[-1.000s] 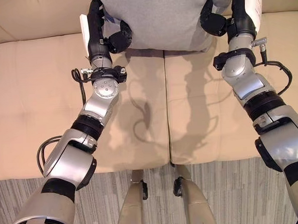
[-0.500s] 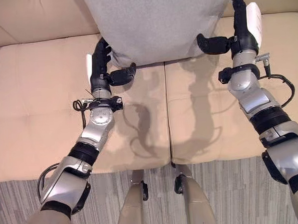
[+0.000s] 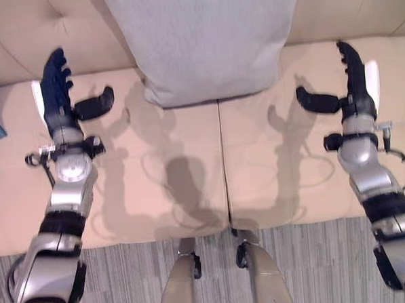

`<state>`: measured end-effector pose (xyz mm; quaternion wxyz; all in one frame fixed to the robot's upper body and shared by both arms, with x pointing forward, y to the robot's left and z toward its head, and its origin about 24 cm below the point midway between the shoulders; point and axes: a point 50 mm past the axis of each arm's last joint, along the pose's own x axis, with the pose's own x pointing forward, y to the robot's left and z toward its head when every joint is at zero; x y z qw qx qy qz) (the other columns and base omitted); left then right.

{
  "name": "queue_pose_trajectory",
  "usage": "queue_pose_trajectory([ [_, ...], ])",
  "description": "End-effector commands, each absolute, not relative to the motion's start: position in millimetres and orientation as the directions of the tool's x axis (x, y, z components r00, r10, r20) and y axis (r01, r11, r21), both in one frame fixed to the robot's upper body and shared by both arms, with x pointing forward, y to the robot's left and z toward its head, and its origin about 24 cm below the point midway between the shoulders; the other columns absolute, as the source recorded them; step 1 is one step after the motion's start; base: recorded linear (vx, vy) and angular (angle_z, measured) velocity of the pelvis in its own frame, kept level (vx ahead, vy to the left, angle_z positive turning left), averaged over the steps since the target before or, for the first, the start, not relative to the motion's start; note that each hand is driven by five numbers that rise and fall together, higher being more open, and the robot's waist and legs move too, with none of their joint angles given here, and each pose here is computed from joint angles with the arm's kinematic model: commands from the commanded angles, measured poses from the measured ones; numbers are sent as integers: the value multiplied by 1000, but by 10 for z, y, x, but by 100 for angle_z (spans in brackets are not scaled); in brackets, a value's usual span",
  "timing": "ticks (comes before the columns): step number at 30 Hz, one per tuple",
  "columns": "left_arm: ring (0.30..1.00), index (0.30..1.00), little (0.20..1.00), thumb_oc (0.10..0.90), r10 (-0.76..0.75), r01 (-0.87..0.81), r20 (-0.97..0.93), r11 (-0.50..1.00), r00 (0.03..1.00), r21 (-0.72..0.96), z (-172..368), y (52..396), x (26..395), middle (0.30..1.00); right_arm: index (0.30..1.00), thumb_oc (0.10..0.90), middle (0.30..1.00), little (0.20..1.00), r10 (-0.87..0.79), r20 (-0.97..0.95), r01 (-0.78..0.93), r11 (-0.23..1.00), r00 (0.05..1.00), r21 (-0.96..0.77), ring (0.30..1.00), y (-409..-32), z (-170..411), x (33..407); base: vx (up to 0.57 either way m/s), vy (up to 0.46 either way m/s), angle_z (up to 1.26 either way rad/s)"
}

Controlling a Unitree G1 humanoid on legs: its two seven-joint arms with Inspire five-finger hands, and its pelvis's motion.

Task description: Pick up all the scattered cushions and arrange them neatly on the sofa.

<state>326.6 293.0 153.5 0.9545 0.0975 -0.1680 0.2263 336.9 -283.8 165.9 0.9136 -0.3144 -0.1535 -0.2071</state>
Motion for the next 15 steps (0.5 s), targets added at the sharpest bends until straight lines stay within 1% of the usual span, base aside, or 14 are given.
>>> queue_pose_trajectory([
  [1,900,900,900,800,310,-414,357,871,881,264,1239,2898,3057,900,900,800,900,900,-274,360,439,716,892,-543,900,-3018,1335,3102,59,-4,8],
  [2,900,900,900,800,305,-399,318,868,898,296,1081,2893,2959,900,900,800,900,900,-288,322,426,719,902,-550,900,-3059,1191,3003,82,-8,10],
  [3,900,900,900,800,320,-376,209,859,924,348,745,2946,2737,900,900,800,900,900,-325,225,395,735,919,-551,900,-3126,890,2818,80,-13,10],
  [7,900,900,900,800,370,-318,-70,868,926,380,65,3003,2277,900,900,800,900,900,-366,34,323,769,930,-552,900,-3129,370,2514,79,-4,-2],
  [10,900,900,900,800,392,-267,-291,883,873,387,-405,2991,1908,900,900,800,900,900,-385,-110,274,803,916,-529,900,-3084,24,2307,48,-2,-4],
  [11,900,900,900,800,391,-267,-290,883,873,387,-404,2991,1910,900,900,800,900,900,-385,-110,275,803,916,-529,900,-3084,25,2307,47,-13,-1],
  [12,900,900,900,800,406,-234,-408,882,818,409,-654,2986,1645,900,900,800,900,900,-401,-205,261,831,893,-491,900,-3057,-196,2148,18,-6,4],
  [13,900,900,900,800,406,-234,-407,882,818,409,-653,2987,1646,900,900,800,900,900,-401,-204,261,831,893,-490,900,-3056,-195,2149,61,-20,7],
  [14,900,900,900,800,413,-220,-502,890,759,399,-844,2958,1451,900,900,800,900,900,-396,-295,227,851,869,-473,900,-2999,-401,2028,41,-19,3],
  [15,900,900,900,800,409,-195,-543,892,734,408,-929,2936,1366,900,900,800,900,900,-388,-348,202,862,854,-465,900,-2961,-517,1953,63,-31,1],
])
